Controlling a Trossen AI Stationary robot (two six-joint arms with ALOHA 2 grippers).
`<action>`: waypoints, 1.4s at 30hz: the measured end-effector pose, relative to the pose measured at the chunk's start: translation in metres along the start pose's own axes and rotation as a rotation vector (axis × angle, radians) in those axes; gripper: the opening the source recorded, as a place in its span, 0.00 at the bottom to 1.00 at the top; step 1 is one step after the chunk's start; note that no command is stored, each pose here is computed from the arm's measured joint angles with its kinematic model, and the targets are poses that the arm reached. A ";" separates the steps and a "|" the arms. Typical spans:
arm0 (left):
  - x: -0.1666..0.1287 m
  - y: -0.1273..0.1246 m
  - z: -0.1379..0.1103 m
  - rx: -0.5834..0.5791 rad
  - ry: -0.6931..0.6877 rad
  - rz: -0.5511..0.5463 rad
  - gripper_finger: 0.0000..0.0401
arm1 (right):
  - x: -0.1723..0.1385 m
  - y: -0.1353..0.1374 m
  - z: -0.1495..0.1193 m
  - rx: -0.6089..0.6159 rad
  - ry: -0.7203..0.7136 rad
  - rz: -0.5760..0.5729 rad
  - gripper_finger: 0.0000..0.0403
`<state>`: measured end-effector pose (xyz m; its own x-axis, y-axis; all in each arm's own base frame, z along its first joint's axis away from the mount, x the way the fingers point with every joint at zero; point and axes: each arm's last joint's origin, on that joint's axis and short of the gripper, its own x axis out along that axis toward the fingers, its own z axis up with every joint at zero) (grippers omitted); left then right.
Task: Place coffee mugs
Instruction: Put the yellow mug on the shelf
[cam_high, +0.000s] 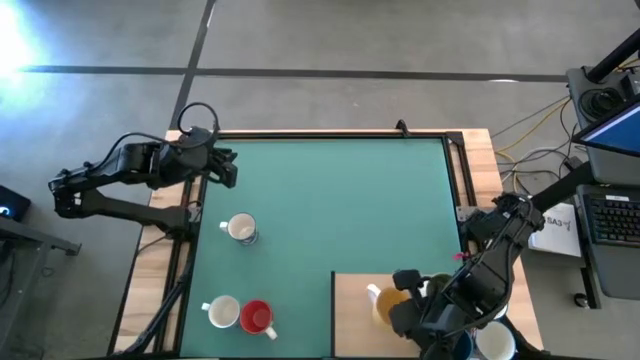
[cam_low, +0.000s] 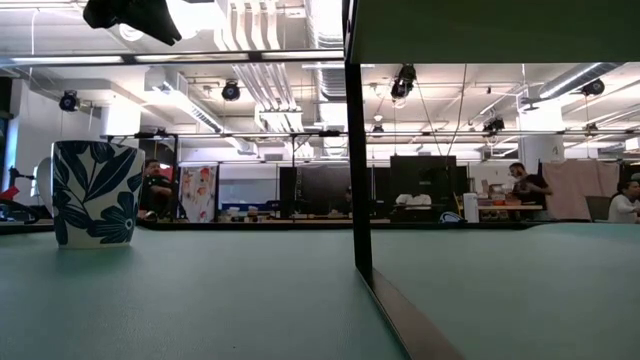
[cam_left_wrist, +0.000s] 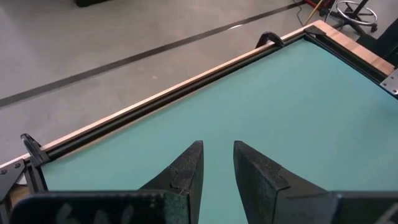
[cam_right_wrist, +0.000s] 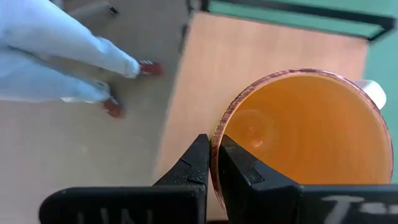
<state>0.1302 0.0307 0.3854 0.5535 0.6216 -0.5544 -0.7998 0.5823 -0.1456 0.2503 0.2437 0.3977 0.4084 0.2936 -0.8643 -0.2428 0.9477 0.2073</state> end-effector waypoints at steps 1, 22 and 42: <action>0.000 0.000 0.000 0.000 0.000 0.000 0.18 | 0.001 -0.001 -0.002 -0.003 0.014 -0.017 0.03; 0.000 0.000 0.000 -0.003 0.000 0.001 0.18 | 0.017 -0.007 -0.011 0.018 0.085 -0.086 0.03; 0.000 0.000 0.000 0.000 0.010 -0.013 0.18 | 0.016 -0.006 -0.010 0.069 0.090 -0.064 0.06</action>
<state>0.1306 0.0303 0.3851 0.5617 0.6085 -0.5606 -0.7923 0.5907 -0.1526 0.2494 0.2420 0.3778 0.3397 0.2231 -0.9137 -0.1564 0.9713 0.1790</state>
